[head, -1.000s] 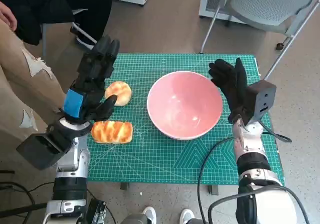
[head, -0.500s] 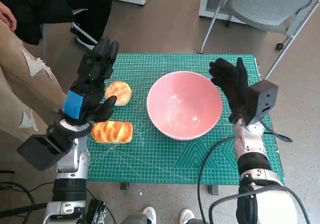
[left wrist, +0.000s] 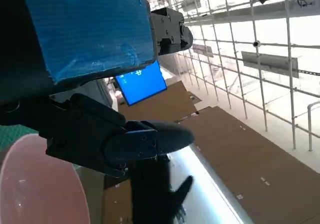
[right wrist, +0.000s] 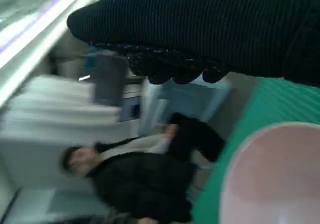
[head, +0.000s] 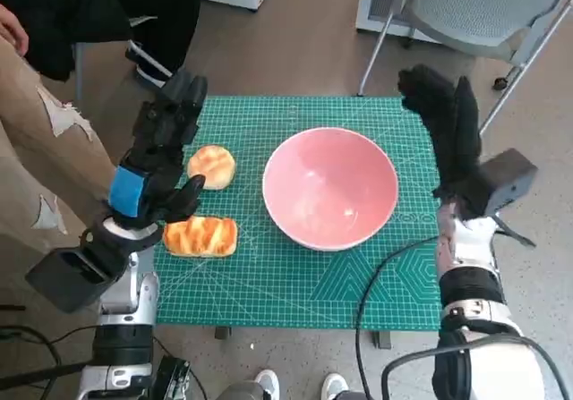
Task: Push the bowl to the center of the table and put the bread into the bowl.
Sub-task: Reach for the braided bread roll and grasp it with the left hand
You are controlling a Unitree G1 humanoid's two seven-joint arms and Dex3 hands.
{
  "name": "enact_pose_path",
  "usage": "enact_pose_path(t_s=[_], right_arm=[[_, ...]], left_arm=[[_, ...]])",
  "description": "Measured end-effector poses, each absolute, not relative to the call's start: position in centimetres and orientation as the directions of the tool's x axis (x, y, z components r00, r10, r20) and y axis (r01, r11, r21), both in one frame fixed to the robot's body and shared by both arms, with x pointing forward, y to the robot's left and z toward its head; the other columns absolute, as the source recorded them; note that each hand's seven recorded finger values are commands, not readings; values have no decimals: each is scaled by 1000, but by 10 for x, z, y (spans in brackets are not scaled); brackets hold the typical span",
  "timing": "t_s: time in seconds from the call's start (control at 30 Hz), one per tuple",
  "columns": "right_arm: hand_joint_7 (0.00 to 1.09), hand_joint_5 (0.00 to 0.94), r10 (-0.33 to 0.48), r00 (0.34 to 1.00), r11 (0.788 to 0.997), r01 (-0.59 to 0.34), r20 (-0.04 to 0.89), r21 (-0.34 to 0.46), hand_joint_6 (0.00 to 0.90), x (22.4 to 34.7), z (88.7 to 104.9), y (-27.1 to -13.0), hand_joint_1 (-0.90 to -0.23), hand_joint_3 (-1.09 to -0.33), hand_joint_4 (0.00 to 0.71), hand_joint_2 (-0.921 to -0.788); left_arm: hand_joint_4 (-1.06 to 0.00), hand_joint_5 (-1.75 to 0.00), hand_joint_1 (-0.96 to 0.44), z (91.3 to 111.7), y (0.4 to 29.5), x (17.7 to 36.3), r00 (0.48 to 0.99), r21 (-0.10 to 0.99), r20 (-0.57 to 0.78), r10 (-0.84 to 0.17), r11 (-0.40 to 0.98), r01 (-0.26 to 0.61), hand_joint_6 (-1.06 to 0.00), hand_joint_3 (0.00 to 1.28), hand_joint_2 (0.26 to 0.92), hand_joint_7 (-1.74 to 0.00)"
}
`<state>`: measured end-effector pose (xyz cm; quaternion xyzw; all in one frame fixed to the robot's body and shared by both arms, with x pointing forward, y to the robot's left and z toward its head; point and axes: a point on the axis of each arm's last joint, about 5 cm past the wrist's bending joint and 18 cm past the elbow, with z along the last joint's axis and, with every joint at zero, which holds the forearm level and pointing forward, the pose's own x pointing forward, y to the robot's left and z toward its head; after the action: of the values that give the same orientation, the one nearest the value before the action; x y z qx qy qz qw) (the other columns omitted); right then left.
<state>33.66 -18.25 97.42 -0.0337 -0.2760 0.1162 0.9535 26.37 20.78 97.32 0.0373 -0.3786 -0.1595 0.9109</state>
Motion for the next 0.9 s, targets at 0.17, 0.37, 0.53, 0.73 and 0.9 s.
enact_pose_path(t_s=[0.17, 0.37, 0.53, 0.73, 0.9], right_arm=[[15, 3, 301, 726, 954, -230, 618, -194, 247, 332, 982, -181, -647, -818, 198, -921], [18, 4, 343, 649, 939, -252, 679, -234, 250, 327, 984, -178, -644, -813, 200, -921], [20, 4, 365, 609, 930, -268, 704, -251, 252, 323, 984, -174, -650, -809, 200, -921], [20, 1, 386, 579, 921, -287, 718, -264, 249, 318, 982, -170, -659, -800, 196, -921], [20, 0, 396, 566, 916, -292, 723, -274, 246, 314, 980, -168, -664, -797, 192, -921]], left_arm=[[-37, -2, -740, 975, 207, 263, 658, 184, 686, -311, 949, 257, 1, 542, 921, -301], [-39, -2, -739, 974, 205, 263, 659, 172, 689, -300, 952, 254, 1, 543, 921, -299], [-40, -3, -740, 973, 203, 264, 658, 169, 690, -302, 951, 259, 1, 540, 921, -301], [-44, -5, -745, 971, 200, 264, 659, 167, 688, -305, 949, 266, 1, 532, 921, -303], [-48, -7, -747, 968, 200, 265, 667, 169, 678, -311, 948, 270, 1, 526, 921, -298]])
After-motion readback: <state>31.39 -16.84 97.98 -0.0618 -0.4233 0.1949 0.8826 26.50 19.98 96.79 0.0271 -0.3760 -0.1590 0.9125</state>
